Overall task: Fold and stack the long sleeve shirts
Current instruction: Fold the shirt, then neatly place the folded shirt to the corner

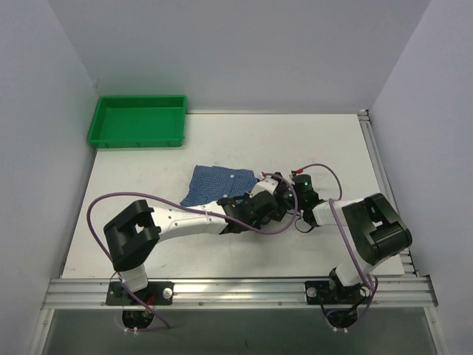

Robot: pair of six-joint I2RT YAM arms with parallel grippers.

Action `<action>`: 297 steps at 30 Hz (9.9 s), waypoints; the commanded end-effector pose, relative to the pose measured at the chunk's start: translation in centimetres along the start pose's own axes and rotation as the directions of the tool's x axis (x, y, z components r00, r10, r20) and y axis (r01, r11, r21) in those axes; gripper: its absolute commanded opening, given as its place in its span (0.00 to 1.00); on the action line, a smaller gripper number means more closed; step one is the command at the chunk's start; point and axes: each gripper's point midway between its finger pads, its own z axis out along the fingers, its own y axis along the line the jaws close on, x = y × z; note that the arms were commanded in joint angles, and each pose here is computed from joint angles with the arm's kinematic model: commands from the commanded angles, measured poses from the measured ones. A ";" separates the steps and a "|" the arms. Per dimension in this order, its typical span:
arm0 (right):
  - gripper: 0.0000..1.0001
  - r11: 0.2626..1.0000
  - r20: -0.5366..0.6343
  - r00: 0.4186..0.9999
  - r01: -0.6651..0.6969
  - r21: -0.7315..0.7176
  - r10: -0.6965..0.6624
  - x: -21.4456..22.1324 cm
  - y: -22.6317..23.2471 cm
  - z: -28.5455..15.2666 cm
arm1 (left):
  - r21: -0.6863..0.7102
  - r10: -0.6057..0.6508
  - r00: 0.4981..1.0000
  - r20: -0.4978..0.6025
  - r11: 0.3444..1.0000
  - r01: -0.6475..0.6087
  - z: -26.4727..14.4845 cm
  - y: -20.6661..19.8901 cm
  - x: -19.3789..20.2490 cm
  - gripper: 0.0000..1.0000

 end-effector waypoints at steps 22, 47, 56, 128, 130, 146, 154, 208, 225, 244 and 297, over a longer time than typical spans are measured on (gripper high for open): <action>0.35 0.997 -0.021 0.999 0.027 0.078 -0.025 0.8 -2.6 2.9 | 0.180 -0.166 0.986 0.012 0.970 0.161 -2.3 -2.9 -0.7 0.06; 0.00 0.201 -0.377 0.762 0.542 0.816 -0.527 -13.5 0.7 -25.5 | -0.017 -0.457 0.883 0.106 0.887 0.462 -9.3 23.1 -2.9 0.86; 0.00 -0.391 -0.613 0.592 0.472 0.790 -0.523 -19.8 8.1 -31.0 | -0.070 -0.482 0.867 0.127 0.867 0.493 -10.0 25.5 -1.2 0.86; 0.45 0.571 -0.063 0.671 0.673 0.469 -0.739 -0.4 7.6 -5.1 | 0.306 -0.696 0.699 -0.161 0.638 0.706 6.4 10.1 -6.6 0.54; 0.47 0.570 -0.036 0.682 0.639 0.516 -0.731 -2.2 7.9 -4.4 | 0.318 -0.705 0.689 -0.166 0.623 0.714 6.9 9.8 -6.7 0.53; 0.48 0.608 -0.045 0.743 0.580 0.542 -0.668 -6.1 8.2 3.0 | 0.331 -0.712 0.659 -0.243 0.578 0.746 10.0 8.5 -4.3 0.40; 0.47 0.606 -0.086 0.760 0.576 0.549 -0.644 -6.4 6.6 4.6 | 0.317 -0.699 0.665 -0.261 0.589 0.744 10.5 8.5 -2.6 0.19; 0.08 0.576 -0.240 0.696 0.703 0.418 -0.677 -3.2 6.3 5.8 | 0.358 -0.643 0.731 -0.227 0.643 0.677 10.1 9.1 -0.3 0.18; 0.50 0.716 0.063 0.835 0.427 0.552 -0.546 -9.0 2.4 -11.5 | 0.257 -0.589 0.807 -0.030 0.776 0.576 -0.6 12.1 -4.6 0.78; 0.50 0.878 0.360 0.920 -0.041 0.478 -0.153 -9.8 -9.4 -15.4 | 0.118 -0.574 0.800 -0.174 0.794 0.596 8.2 8.3 -1.4 0.61; 0.00 0.776 0.832 0.254 -0.561 -0.288 0.493 -34.5 -11.2 -13.6 | -0.027 -0.712 0.698 0.079 0.698 0.715 -7.1 31.8 -0.6 0.97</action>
